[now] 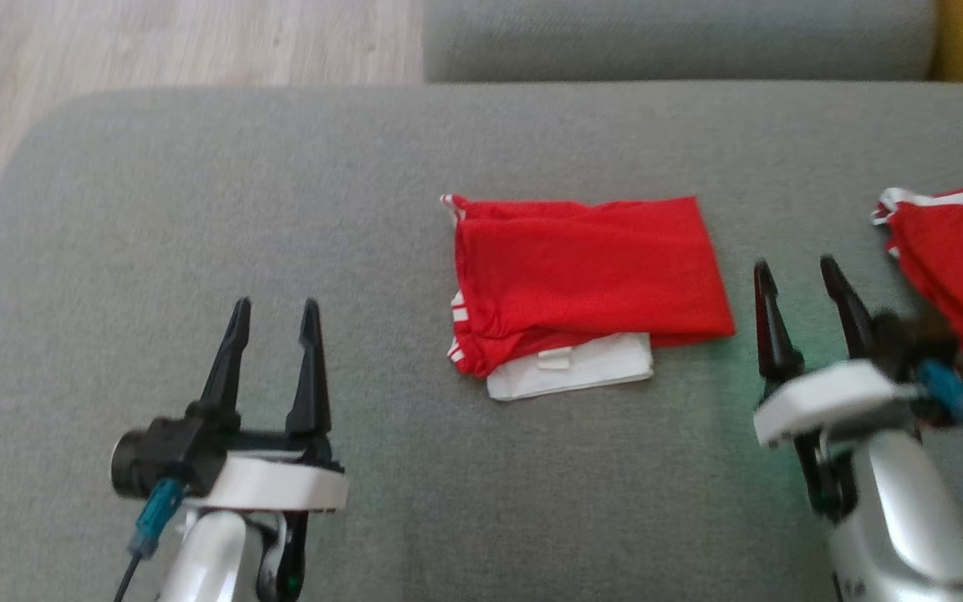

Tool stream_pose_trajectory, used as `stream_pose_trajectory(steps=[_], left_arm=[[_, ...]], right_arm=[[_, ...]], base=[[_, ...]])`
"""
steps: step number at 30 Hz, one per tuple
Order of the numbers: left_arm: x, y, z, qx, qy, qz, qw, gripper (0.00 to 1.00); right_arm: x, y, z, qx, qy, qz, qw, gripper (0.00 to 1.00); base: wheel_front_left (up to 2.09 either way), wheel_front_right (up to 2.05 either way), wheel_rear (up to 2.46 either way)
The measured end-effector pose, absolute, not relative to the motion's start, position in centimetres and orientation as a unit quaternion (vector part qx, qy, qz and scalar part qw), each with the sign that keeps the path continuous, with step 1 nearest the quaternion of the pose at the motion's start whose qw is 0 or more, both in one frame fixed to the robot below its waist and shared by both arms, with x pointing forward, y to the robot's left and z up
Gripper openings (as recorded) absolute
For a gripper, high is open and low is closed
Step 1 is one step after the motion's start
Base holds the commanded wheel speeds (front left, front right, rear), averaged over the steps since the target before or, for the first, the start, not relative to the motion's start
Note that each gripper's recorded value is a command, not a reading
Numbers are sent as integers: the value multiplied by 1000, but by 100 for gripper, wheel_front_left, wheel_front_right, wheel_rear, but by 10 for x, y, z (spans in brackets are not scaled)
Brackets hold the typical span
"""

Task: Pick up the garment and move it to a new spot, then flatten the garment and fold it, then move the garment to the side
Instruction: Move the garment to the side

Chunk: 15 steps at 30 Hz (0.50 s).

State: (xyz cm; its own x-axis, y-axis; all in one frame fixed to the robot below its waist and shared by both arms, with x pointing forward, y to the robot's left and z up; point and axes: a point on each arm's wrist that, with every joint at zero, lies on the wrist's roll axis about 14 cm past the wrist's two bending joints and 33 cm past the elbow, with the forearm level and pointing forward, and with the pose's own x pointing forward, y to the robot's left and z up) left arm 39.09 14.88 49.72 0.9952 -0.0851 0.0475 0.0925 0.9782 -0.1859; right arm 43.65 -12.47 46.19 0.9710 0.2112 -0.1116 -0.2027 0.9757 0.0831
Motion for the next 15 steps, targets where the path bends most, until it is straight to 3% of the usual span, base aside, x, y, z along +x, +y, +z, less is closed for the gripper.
stream_pose_trajectory(steps=[5,15], left_arm=[[400,151,491,-93,-11,-42,995,100],[408,170,481,-84,1,-17,996,100]], right_arm=[[462,-107,430,39,135,121,983,100],[475,-82,368,60,265,139,952,100]], base=[[0,0,0],[0,0,0]])
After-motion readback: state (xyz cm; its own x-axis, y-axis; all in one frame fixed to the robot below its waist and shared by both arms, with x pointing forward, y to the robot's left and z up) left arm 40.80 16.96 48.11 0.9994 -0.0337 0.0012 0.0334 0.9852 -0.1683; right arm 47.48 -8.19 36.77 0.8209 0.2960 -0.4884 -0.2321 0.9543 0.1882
